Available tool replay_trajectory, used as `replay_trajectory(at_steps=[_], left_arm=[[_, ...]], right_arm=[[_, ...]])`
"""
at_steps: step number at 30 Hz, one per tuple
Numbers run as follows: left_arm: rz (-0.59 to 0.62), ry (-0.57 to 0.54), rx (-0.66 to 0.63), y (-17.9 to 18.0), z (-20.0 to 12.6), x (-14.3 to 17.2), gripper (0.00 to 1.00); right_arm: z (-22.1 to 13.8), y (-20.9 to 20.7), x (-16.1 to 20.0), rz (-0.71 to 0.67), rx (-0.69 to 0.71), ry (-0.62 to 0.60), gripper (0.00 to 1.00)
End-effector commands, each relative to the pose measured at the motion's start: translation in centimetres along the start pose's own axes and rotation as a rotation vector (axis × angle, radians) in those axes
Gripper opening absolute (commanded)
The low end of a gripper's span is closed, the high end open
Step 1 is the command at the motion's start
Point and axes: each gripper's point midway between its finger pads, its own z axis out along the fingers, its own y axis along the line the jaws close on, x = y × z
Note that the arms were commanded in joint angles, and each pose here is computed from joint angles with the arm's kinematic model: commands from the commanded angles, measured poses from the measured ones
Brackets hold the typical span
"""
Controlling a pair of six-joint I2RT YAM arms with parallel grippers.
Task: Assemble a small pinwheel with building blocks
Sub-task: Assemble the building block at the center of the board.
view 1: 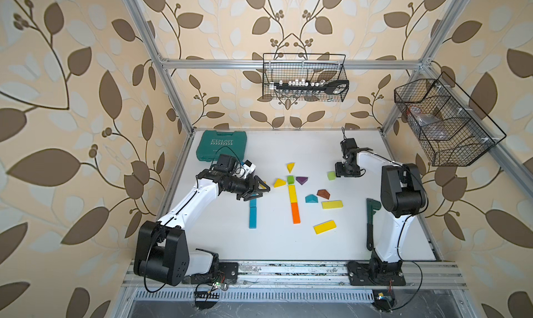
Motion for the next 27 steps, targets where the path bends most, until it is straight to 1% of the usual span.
replay_trajectory(at_steps=[1,5,7,11,19,23,27], left_arm=[[0.018,-0.007,0.008,0.0,-0.1,-0.2,0.55],[0.017,-0.006,0.008,0.1,-0.1,-0.2,0.55],[0.014,-0.005,0.008,0.1,0.0,-0.2,0.55],[0.016,-0.005,0.009,0.1,0.0,-0.3,0.55],[0.011,0.001,0.012,0.2,0.2,-0.4,0.55],[0.01,0.004,0.015,0.1,0.2,-0.4,0.55],[0.008,0.005,0.015,0.1,0.3,-0.5,0.55]], right_arm=[[0.1,0.3,0.2,0.0,-0.019,0.029,0.71],[-0.3,0.4,0.0,0.001,-0.035,0.023,0.73],[-0.7,0.6,-0.3,0.006,-0.056,0.006,0.72],[-1.4,1.1,-0.8,0.018,-0.105,-0.014,0.71],[-1.7,1.5,-1.1,0.002,-0.152,-0.029,0.7],[-2.4,1.7,-1.2,-0.021,-0.196,-0.03,0.71],[-3.2,2.0,-1.5,-0.004,-0.266,-0.04,0.74]])
